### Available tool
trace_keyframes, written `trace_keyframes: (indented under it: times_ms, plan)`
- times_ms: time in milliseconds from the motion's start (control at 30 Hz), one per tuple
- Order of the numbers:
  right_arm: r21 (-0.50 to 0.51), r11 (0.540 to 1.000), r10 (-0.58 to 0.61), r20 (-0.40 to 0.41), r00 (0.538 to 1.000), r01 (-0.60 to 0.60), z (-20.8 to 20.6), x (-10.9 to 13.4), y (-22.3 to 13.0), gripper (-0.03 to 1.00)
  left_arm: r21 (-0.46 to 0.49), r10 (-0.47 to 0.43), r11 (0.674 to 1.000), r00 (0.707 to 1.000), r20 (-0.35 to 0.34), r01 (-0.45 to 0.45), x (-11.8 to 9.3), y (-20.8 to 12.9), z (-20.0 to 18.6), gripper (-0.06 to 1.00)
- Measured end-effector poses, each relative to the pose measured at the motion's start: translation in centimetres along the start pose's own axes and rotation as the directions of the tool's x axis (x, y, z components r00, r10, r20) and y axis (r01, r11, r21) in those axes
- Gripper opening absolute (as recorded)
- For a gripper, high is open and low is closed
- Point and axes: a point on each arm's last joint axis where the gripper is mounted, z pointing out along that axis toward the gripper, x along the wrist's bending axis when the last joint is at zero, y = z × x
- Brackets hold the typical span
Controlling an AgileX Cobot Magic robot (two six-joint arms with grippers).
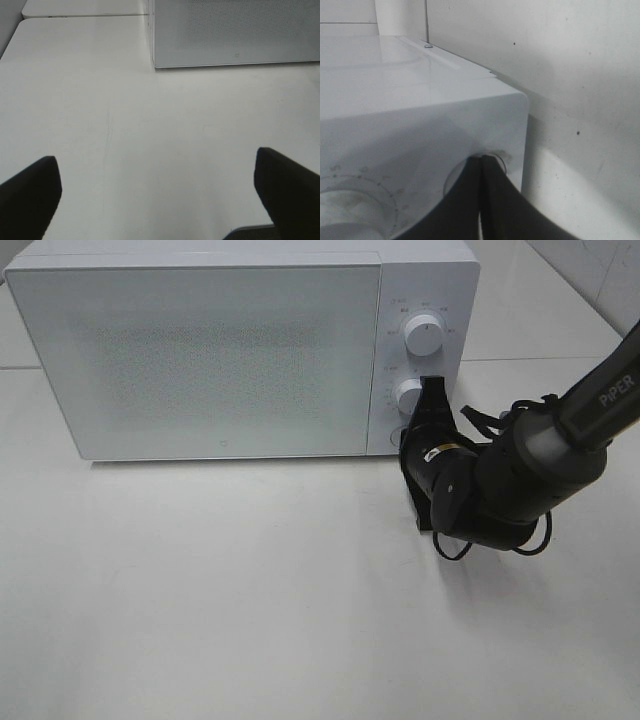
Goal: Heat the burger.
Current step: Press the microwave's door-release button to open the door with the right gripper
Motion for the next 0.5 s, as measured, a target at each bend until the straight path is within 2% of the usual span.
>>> trace_keyframes:
  times_ms: [300,500]
  plan:
    - [0.055,0.998,0.024,-0.015,1.000,-0.023,-0.02,0.14,-0.50,0.00,0.000,0.000,1.000,1.000,0.000,0.000,0.00,0.00,0.00,0.99]
    - [0.044,0.998,0.037,-0.020,0.999,-0.037,0.15,0.39,-0.53,0.00,0.000,0.000,1.000,1.000,0.000,0.000,0.00,0.00,0.00,0.99]
